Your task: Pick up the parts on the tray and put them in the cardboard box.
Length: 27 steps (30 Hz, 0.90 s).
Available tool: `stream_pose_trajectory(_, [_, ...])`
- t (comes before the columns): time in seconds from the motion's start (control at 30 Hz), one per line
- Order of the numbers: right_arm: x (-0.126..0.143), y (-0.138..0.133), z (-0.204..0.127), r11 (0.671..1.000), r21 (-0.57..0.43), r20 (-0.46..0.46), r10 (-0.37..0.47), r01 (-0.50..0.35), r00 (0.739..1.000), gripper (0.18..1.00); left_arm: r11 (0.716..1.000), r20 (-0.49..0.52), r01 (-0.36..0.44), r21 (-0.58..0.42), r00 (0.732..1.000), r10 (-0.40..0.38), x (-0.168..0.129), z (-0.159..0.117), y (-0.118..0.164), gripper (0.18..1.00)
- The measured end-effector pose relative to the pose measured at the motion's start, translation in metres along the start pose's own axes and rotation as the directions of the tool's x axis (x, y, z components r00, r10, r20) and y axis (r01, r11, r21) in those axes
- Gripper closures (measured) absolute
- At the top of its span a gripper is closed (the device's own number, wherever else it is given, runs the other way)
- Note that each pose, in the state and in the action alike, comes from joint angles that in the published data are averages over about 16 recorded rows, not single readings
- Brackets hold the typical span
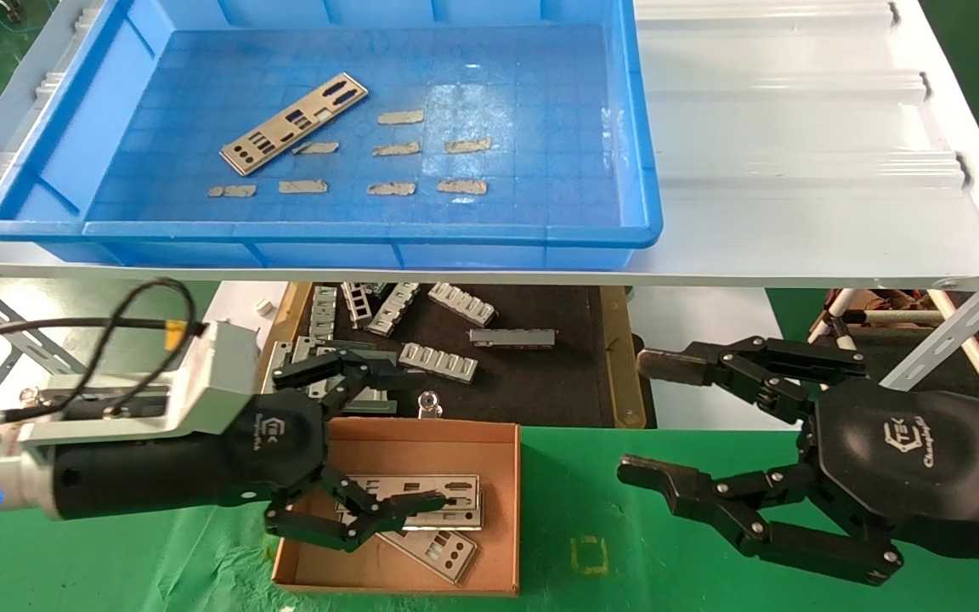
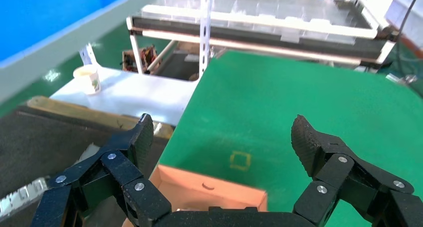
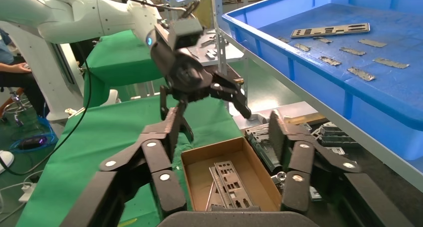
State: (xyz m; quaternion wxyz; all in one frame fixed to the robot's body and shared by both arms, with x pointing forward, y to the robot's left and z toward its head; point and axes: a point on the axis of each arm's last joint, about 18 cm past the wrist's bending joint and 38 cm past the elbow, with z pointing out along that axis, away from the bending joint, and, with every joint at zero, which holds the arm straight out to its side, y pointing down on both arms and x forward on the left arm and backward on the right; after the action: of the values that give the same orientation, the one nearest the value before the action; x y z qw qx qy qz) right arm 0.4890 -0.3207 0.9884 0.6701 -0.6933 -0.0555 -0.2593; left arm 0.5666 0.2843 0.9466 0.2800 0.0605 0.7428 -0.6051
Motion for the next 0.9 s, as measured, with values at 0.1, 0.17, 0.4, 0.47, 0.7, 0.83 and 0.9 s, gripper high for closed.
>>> stream_pose_trajectory(0.1, [0.000,0.000,0.000,1.000,0.000,0.000,0.000,0.000,1.000,0.544,1.000,-0.004,0.004,0.024,1.000,-0.004,0.005,-0.006,-0.009,0.184])
stream_pose_trajectory(0.17, [0.000,0.000,0.000,1.000,0.000,0.000,0.000,0.000,1.000,0.500,0.999,-0.008,0.007,0.039,1.000,-0.006,0.008,-0.010,-0.015,0.184])
stream_pose_trajectory(0.4, [0.000,0.000,0.000,1.000,0.000,0.000,0.000,0.000,1.000,0.353,0.996,-0.024,0.012,0.087,1.000,-0.010,0.020,-0.024,-0.035,0.184])
stream_pose_trajectory(0.47, [0.000,0.000,0.000,1.000,0.000,0.000,0.000,0.000,1.000,0.314,0.995,-0.030,0.013,0.099,0.999,-0.010,0.024,-0.028,-0.041,0.184])
stream_pose_trajectory(0.7, [0.000,0.000,0.000,1.000,0.000,0.000,0.000,0.000,1.000,0.231,0.991,-0.054,0.014,0.132,0.998,-0.007,0.038,-0.041,-0.060,0.184])
stream_pose_trajectory(0.83, [0.000,0.000,0.000,1.000,0.000,0.000,0.000,0.000,1.000,0.203,0.989,-0.068,0.012,0.146,0.998,-0.003,0.046,-0.047,-0.069,0.184])
stream_pose_trajectory(0.9, [0.000,0.000,0.000,1.000,0.000,0.000,0.000,0.000,1.000,0.193,0.989,-0.073,0.012,0.150,0.997,-0.001,0.048,-0.050,-0.073,0.184])
